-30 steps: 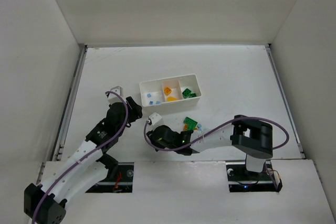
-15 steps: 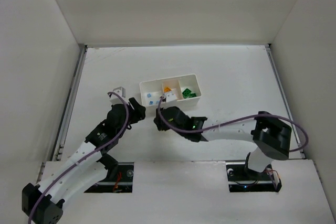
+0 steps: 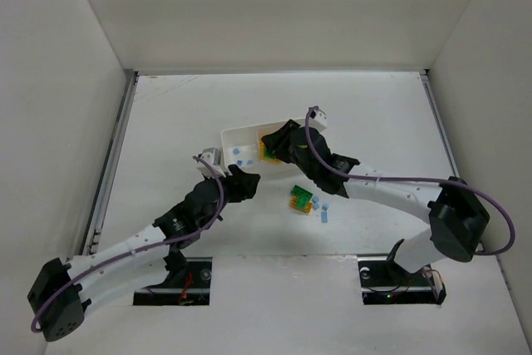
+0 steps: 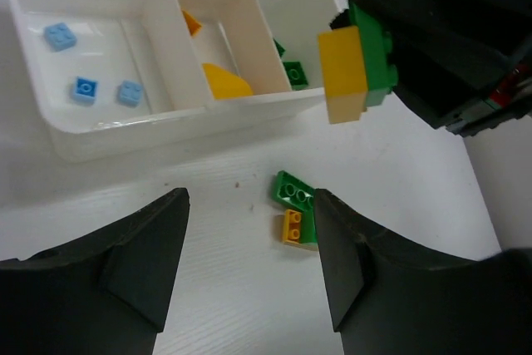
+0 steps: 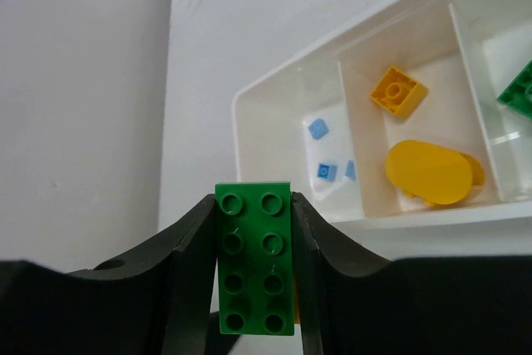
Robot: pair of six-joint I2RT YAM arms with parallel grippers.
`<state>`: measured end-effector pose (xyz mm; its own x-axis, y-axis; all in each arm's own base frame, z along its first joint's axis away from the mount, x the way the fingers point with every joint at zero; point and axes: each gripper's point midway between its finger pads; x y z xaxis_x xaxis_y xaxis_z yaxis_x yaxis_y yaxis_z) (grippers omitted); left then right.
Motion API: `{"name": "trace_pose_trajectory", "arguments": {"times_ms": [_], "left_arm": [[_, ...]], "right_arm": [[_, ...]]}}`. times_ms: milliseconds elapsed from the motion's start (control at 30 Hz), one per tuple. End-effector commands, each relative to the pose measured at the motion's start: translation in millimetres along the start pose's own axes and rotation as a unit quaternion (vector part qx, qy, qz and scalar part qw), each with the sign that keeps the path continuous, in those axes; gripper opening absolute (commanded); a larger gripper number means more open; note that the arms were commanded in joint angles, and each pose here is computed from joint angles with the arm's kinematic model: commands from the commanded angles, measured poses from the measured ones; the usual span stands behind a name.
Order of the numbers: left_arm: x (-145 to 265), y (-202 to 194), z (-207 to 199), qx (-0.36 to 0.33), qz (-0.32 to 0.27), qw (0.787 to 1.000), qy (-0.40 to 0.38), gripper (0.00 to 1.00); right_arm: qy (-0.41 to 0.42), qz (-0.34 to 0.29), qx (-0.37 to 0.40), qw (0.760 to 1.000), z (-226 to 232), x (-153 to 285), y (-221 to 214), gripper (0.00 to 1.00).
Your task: Sort the legos into containers by color
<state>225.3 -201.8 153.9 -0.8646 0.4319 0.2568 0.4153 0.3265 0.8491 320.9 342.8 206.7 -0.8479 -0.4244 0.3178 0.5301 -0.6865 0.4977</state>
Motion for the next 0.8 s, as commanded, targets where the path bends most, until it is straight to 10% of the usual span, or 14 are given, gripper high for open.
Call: {"name": "trace_pose_trajectory", "arguments": {"times_ms": [0,767], "left_arm": [[-5,34,-31,0.04,-0.089,0.994,-0.046,0.6],[-25,44,-62,0.008,-0.193,0.981,-0.025,0.5]], "right_arm": [[0.039,-0.002,-0.093,0.995,43,1,9,0.19],[0.053,0.017,-0.2,0.978,48,20,4,0.17]]}}
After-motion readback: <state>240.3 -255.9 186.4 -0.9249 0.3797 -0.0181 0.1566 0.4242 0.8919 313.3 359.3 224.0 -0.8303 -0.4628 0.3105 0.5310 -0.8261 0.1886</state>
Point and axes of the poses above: each gripper's point midway between its finger pads, its own x axis back along the fingers, its own z axis along the line the jaws close on, y = z × x, and after that the axes turned 8 degrees about -x, right-handed
